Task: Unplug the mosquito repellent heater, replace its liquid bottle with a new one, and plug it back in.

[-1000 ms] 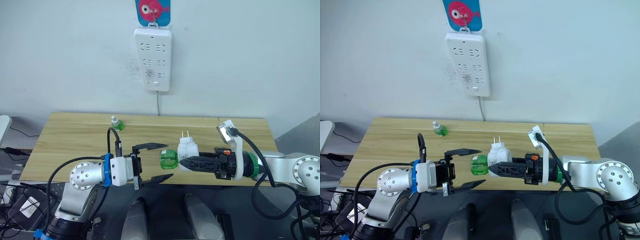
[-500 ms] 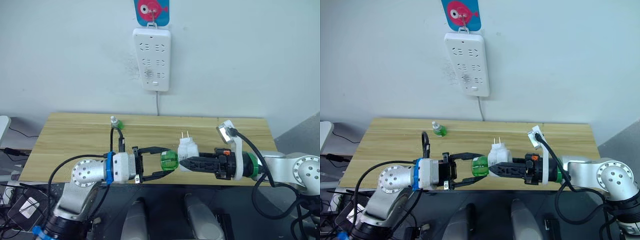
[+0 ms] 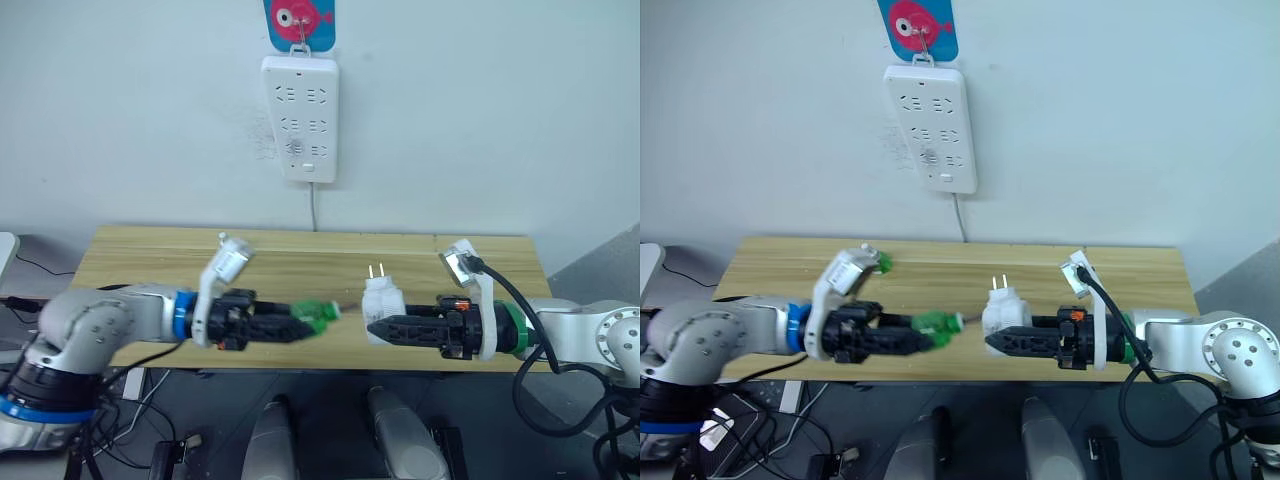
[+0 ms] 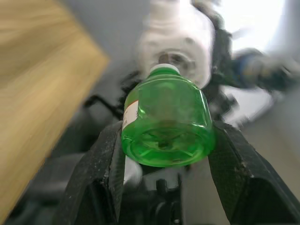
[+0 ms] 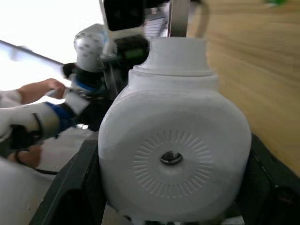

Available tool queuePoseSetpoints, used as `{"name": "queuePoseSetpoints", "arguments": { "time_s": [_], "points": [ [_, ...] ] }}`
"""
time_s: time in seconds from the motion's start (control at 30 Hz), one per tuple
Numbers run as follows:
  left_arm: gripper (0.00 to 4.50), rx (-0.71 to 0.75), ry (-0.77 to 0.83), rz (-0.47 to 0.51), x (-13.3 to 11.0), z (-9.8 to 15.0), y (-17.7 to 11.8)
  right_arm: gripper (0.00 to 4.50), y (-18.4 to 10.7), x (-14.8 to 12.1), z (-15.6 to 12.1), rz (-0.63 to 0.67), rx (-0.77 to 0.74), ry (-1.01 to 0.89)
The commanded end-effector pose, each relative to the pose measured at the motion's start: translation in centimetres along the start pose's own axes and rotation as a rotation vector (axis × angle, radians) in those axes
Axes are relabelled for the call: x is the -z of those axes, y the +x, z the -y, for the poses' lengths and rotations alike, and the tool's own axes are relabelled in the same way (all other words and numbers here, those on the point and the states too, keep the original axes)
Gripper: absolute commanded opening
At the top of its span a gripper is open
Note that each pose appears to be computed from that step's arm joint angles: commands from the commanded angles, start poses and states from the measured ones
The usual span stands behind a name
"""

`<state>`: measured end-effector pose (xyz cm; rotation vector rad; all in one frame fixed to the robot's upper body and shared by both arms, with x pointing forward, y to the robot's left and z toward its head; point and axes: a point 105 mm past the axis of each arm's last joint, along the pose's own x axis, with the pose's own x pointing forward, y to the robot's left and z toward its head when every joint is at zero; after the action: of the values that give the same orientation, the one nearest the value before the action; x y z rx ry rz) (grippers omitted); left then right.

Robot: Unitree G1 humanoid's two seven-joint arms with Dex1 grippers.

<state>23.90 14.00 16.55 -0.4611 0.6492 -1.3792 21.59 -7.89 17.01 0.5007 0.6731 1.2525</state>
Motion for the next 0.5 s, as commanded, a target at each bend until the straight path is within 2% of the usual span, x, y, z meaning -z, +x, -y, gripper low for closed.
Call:
{"name": "queuePoseSetpoints", "arguments": {
  "time_s": [0.03, 0.13, 0.2, 0.37, 0.5],
  "points": [
    [2.2, 0.052, -0.013, -0.009, -0.4, 1.2, 0.0, 3.05, -0.1, -0.1, -1.0, -0.003, -0.041, -0.024],
    [2.2, 0.048, 0.023, -0.039, -0.1, 1.5, 0.0, 3.05, -0.3, -0.1, -0.7, -0.003, -0.029, -0.029],
    [2.2, 0.008, 0.057, -0.054, 0.4, 1.2, -0.2, 3.05, -0.8, -0.2, 0.5, 0.001, 0.049, -0.053],
    [2.2, -0.17, 0.22, 0.019, 0.3, -1.4, 0.2, 3.05, -3.9, 0.0, 9.5, -0.076, 0.588, -0.245],
    [2.2, -0.208, 0.349, -0.027, 1.9, -2.3, 1.1, 3.05, -6.4, -0.6, 14.7, -0.157, 0.878, -0.439]
  ]
}}
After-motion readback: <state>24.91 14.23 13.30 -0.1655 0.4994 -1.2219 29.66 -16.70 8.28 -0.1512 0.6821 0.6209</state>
